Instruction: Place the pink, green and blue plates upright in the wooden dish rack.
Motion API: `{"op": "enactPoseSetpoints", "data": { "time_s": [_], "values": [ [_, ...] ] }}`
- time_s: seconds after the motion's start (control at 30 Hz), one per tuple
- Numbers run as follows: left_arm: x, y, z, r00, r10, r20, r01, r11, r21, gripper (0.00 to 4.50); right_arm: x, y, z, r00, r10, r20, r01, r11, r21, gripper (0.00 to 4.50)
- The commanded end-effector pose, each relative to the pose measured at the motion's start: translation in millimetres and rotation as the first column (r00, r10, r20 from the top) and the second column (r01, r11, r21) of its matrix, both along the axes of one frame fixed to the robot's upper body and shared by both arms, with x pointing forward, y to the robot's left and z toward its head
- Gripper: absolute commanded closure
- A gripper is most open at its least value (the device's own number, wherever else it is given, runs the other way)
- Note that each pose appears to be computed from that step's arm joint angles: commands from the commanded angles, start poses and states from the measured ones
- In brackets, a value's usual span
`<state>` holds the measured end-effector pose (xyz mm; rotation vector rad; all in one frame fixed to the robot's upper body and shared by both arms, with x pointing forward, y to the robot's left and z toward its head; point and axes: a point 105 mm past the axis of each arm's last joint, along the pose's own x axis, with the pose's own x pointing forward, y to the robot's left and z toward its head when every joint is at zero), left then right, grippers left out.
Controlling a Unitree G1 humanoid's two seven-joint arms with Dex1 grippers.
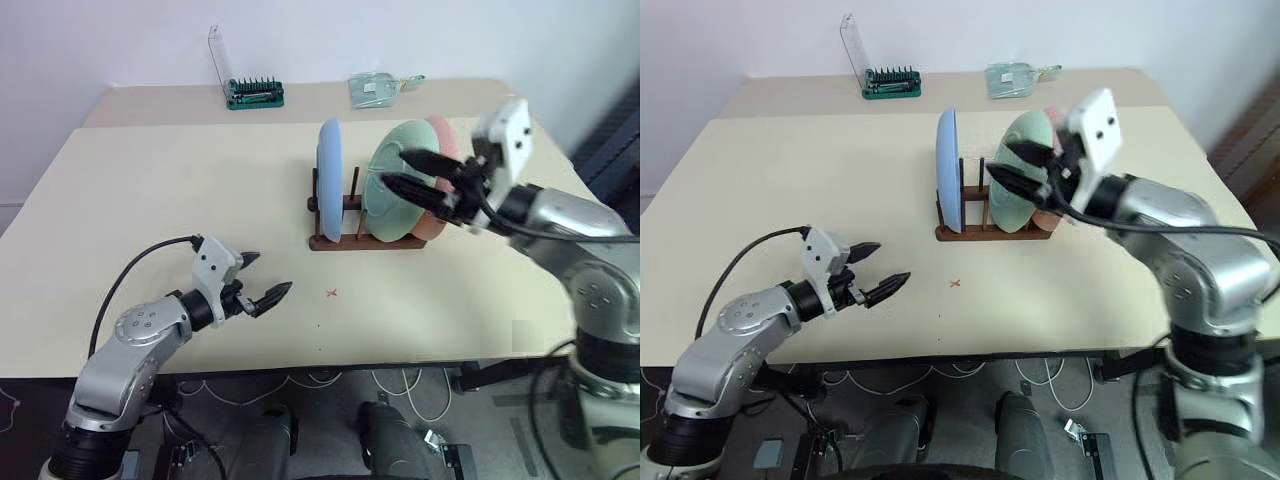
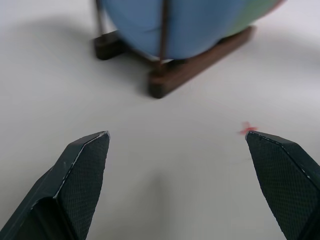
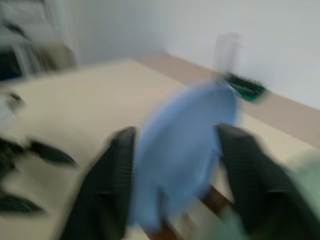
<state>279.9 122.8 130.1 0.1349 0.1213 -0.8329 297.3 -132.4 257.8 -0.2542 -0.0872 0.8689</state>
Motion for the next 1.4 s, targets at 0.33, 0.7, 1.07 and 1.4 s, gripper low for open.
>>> {"op": "enactPoseSetpoints", "data": {
  "time_s": [0.33,0.7,1.07,1.4],
  "values": [
    [4.6,-33.3,18.0,0.991,-0.124,0.048,0.125,0.992,-0.016,0.00,-4.4,-41.1,-39.2,0.988,-0.143,0.059,0.155,0.920,-0.360,4.43],
    [5.0,-42.0,36.7,0.994,-0.091,0.056,0.093,0.995,-0.026,0.00,25.4,-28.7,-42.7,0.984,-0.132,0.117,0.166,0.917,-0.364,4.43],
    [-2.1,-50.8,54.9,0.996,-0.073,0.058,0.075,0.997,-0.035,0.00,15.3,2.6,-30.0,0.987,0.005,0.162,0.051,0.939,-0.339,4.43],
    [-0.5,-26.1,43.7,1.000,0.005,0.015,-0.006,1.000,0.012,0.00,-21.6,-48.7,-76.1,0.997,-0.047,-0.060,0.025,0.945,-0.327,4.43]
  ]
}}
